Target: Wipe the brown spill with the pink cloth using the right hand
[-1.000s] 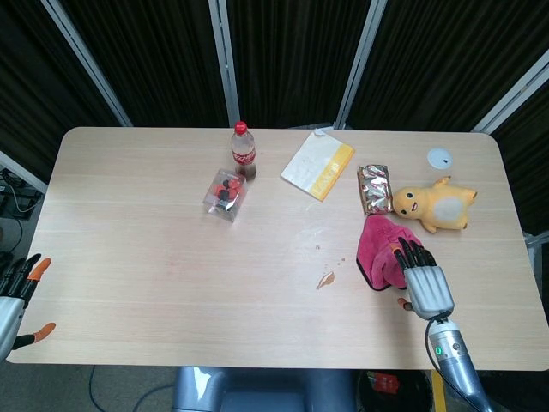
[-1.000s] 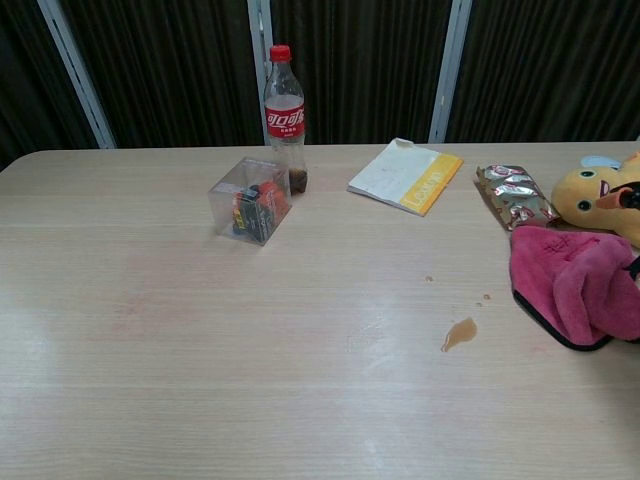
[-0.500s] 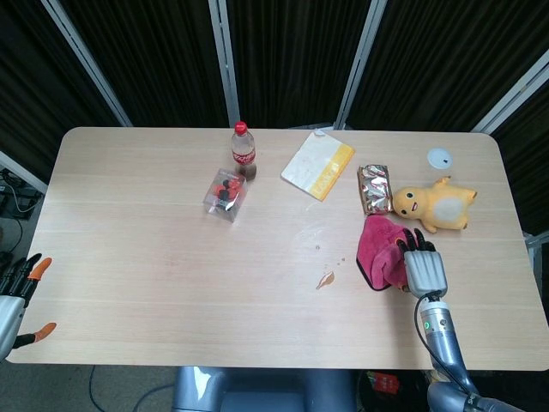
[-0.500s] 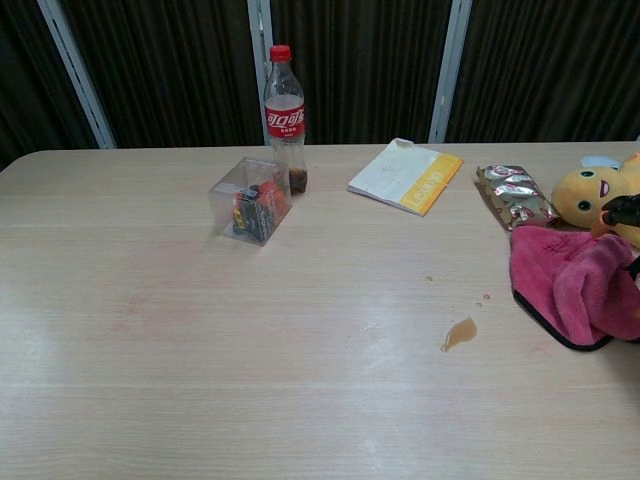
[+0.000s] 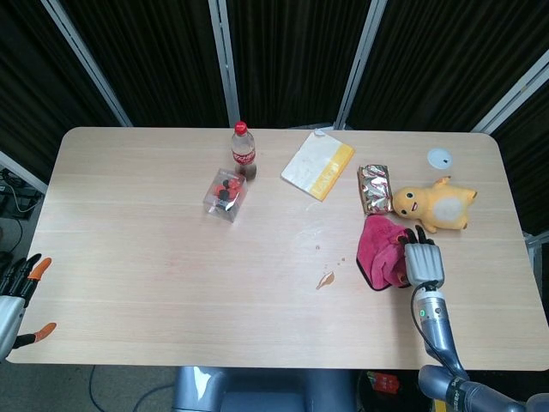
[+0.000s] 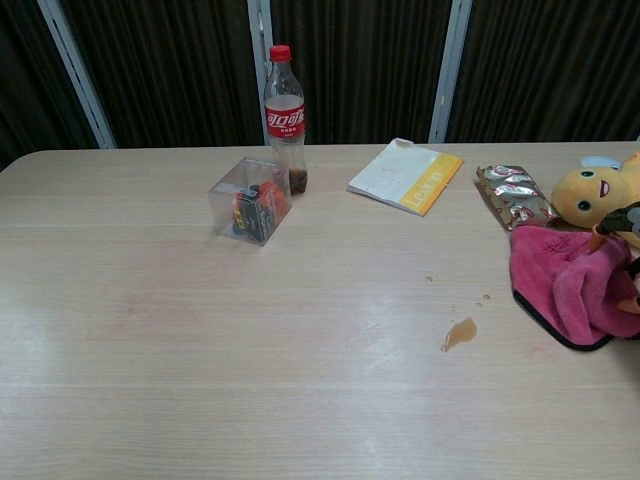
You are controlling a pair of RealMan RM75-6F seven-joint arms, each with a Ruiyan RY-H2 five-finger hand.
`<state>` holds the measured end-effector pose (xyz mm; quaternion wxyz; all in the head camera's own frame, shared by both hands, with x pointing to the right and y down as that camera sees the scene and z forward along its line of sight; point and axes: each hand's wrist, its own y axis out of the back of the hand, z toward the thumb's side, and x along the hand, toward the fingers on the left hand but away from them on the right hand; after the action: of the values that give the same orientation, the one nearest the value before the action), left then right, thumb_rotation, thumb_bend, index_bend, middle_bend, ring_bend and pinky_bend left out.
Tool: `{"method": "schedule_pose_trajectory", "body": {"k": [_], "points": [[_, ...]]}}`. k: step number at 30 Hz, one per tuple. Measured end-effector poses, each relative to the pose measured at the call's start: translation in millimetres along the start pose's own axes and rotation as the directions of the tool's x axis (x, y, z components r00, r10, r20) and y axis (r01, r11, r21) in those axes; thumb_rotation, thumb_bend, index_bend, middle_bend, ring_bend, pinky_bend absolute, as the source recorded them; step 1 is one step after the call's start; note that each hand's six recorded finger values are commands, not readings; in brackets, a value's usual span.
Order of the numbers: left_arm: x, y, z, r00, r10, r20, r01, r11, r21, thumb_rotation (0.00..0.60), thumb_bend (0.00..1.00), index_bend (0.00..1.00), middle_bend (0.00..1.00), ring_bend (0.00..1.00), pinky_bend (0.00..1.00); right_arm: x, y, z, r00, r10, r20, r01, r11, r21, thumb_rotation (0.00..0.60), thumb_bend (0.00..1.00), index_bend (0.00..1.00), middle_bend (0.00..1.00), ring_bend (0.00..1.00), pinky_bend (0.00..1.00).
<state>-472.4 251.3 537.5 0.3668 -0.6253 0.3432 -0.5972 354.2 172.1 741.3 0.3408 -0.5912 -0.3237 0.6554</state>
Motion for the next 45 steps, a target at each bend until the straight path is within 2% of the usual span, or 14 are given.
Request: {"method": "schedule_pose_trajectory", "body": {"k": [6, 9, 17, 24, 29, 35, 39, 45], "points": [[0.2, -0.5, -0.1, 1.0, -0.004, -0.002, 0.004, 1.0, -0.001, 0.6, 0.0, 0.0, 0.0, 0.0, 0.0, -4.6, 0.4, 4.8, 0.999, -0.028, -0.019, 0.028, 1.0, 0.0, 0.6, 0.48, 0.65, 0.52, 0.46, 0.67], [0.2, -0.3, -0.2, 1.0, -0.003, -0.003, 0.003, 1.0, -0.004, 0.6, 0.0, 0.0, 0.0, 0.0, 0.0, -5.1, 1.6, 8.1, 0.999, -0.042, -0.031, 0.042, 0.999, -0.014, 0.6, 0.53, 0.7, 0.57, 0.51, 0.72], [0.2, -0.8, 0.0, 1.0, -0.006, -0.005, 0.006, 1.0, -0.007, 0.6, 0.0, 0.0, 0.0, 0.0, 0.0, 0.9, 10.9, 27.8, 0.993, -0.077, -0.084, 0.07, 0.994, -0.084, 0.6, 0.54, 0.73, 0.59, 0.53, 0.73], [-0.3, -1.4, 0.2, 1.0, -0.009, -0.008, 0.009, 1.0, -0.005, 0.6, 0.0, 0.0, 0.0, 0.0, 0.0, 14.5, 28.7, 70.7, 0.981, -0.102, -0.167, 0.072, 0.981, -0.178, 0.6, 0.54, 0.73, 0.59, 0.53, 0.73], [-0.5, -1.1, 0.4, 1.0, -0.006, -0.007, 0.006, 1.0, -0.004, 0.6, 0.0, 0.0, 0.0, 0.0, 0.0, 27.8, 31.8, 105.4, 0.967, -0.092, -0.236, 0.047, 0.981, -0.189, 0.6, 0.55, 0.73, 0.59, 0.53, 0.73], [-0.1, -1.4, -0.2, 1.0, -0.01, -0.01, 0.01, 1.0, -0.009, 0.6, 0.0, 0.0, 0.0, 0.0, 0.0, 53.7, 10.6, 148.9, 0.937, -0.022, -0.348, -0.034, 0.988, -0.152, 0.6, 0.55, 0.74, 0.59, 0.53, 0.73], [0.0, -1.2, -0.4, 1.0, -0.01, -0.01, 0.01, 1.0, -0.011, 0.6, 0.0, 0.0, 0.0, 0.0, 0.0, 80.9, -9.1, 180.9, 0.895, 0.034, -0.445, -0.096, 0.988, -0.118, 0.6, 0.55, 0.74, 0.59, 0.53, 0.73], [0.0, -1.0, -0.7, 1.0, -0.011, -0.011, 0.011, 1.0, -0.017, 0.6, 0.0, 0.0, 0.0, 0.0, 0.0, 111.5, -17.8, 216.1, 0.849, 0.063, -0.524, -0.167, 0.974, -0.154, 0.6, 0.55, 0.74, 0.59, 0.53, 0.73]]}}
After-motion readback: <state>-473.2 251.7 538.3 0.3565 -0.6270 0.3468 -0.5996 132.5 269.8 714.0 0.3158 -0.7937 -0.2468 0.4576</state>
